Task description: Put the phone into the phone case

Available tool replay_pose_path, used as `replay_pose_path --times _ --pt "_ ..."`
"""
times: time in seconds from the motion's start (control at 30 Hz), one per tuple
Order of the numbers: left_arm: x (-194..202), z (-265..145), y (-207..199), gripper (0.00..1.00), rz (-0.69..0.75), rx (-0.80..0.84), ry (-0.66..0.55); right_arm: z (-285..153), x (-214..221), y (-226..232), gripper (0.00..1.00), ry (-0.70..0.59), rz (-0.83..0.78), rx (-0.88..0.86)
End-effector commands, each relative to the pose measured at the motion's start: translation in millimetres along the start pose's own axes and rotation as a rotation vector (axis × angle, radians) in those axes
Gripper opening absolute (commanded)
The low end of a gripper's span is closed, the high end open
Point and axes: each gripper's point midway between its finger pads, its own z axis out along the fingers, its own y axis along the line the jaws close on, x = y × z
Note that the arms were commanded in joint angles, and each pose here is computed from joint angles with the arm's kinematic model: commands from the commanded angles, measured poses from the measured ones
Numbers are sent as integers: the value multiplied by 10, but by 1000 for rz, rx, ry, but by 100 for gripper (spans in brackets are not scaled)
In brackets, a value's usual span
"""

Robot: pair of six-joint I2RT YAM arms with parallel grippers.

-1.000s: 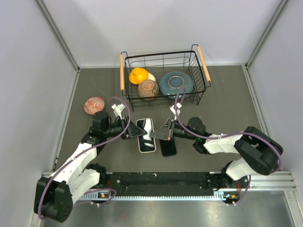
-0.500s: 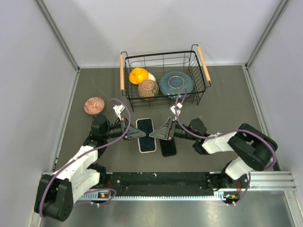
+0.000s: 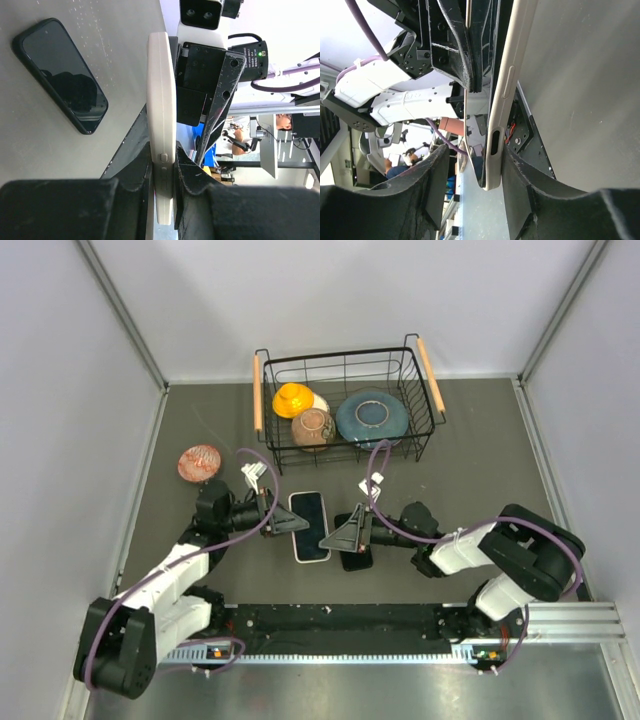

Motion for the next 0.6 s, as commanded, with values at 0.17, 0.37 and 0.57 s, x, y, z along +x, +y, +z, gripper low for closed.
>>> replay_pose_path --times 0.17,0.37,0.57 --pt "-230 12 -1 0 180 -83 -48 34 -45 104 28 -35 51 -19" --pt "-196 8 35 0 268 -130 -21 4 -110 70 1 -96 162 10" --pt "-138 2 -21 0 285 -110 13 48 -146 26 0 -93 163 49"
